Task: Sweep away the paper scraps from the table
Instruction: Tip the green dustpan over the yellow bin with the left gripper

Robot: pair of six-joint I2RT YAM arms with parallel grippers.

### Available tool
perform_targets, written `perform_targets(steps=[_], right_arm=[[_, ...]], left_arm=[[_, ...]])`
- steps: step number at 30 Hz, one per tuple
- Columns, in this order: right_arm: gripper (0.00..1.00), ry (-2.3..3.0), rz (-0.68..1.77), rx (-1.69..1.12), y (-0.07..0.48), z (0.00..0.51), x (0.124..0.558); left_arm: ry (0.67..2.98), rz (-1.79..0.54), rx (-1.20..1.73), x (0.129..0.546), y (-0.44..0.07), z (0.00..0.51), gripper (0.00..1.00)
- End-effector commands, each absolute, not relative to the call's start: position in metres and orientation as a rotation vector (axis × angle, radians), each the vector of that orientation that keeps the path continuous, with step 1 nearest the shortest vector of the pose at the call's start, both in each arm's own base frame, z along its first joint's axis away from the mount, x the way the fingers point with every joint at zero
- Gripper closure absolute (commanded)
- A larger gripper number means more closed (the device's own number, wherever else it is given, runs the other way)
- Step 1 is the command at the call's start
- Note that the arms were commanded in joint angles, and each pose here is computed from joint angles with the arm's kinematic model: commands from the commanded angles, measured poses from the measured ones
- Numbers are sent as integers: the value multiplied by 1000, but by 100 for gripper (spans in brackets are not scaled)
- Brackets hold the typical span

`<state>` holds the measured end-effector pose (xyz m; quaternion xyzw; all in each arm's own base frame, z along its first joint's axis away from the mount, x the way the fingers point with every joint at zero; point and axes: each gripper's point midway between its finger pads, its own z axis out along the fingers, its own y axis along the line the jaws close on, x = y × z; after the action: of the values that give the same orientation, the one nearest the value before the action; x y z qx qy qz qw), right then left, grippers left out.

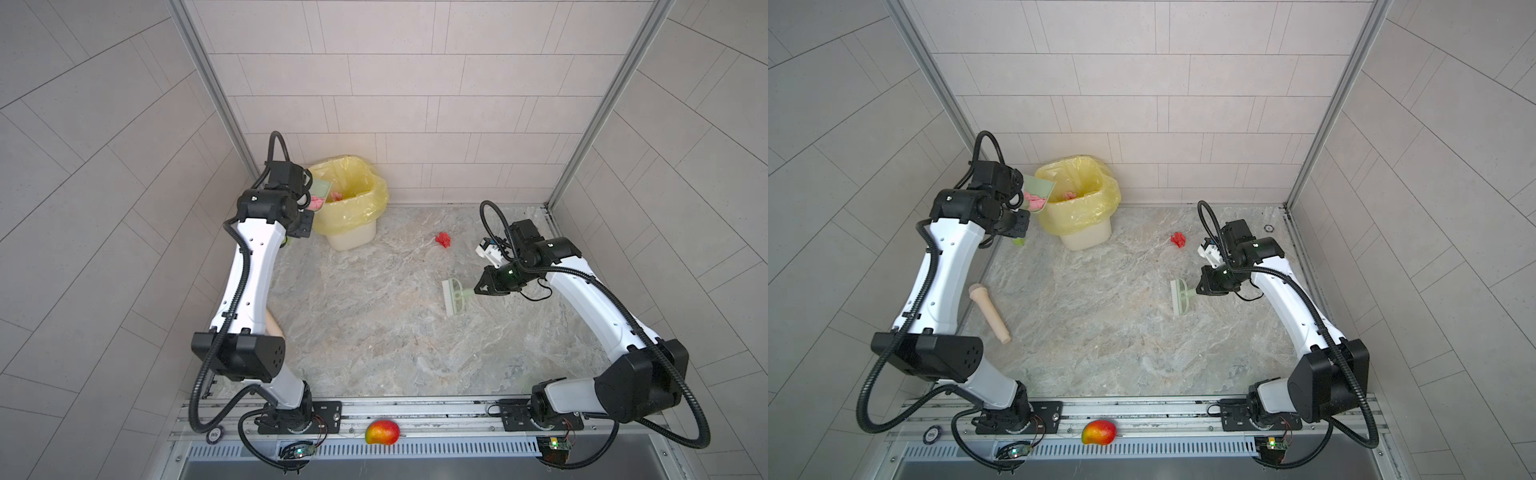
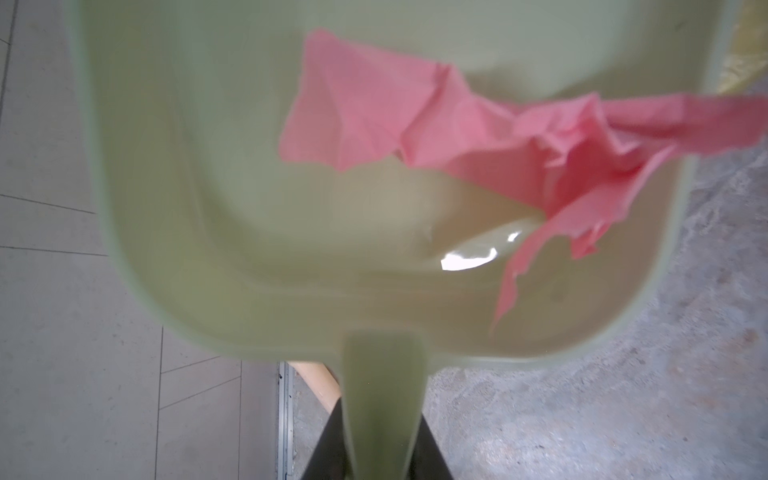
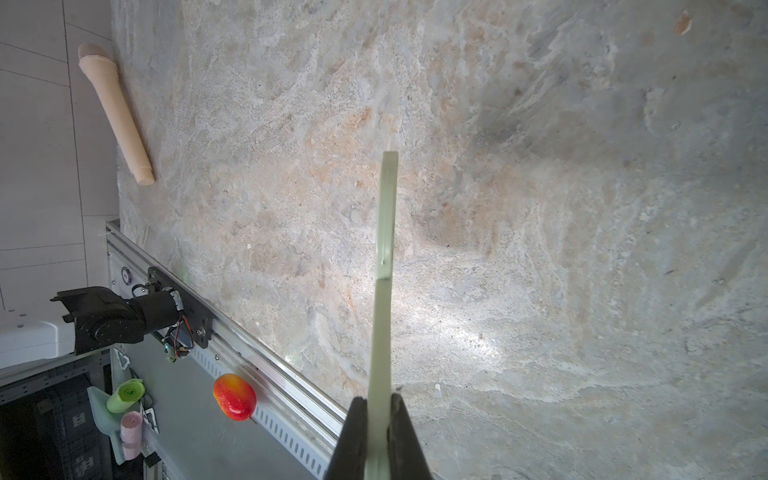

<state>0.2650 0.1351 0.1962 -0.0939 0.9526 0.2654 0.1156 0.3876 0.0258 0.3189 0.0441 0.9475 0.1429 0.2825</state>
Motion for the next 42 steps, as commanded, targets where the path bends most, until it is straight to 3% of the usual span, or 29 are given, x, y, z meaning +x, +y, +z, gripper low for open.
perform_targets(steps=[1,15,42], right_arm=[[100,2784,785,-304,132,201,259],[100,2818,780,-303,124,202,256],[100,2832,767,-355,122,212,257]], left_arm=[[2551,523,125,394,42,326,100],[2518,817,237,456,47,324,100],[2224,1510,564,488,32,360,100]])
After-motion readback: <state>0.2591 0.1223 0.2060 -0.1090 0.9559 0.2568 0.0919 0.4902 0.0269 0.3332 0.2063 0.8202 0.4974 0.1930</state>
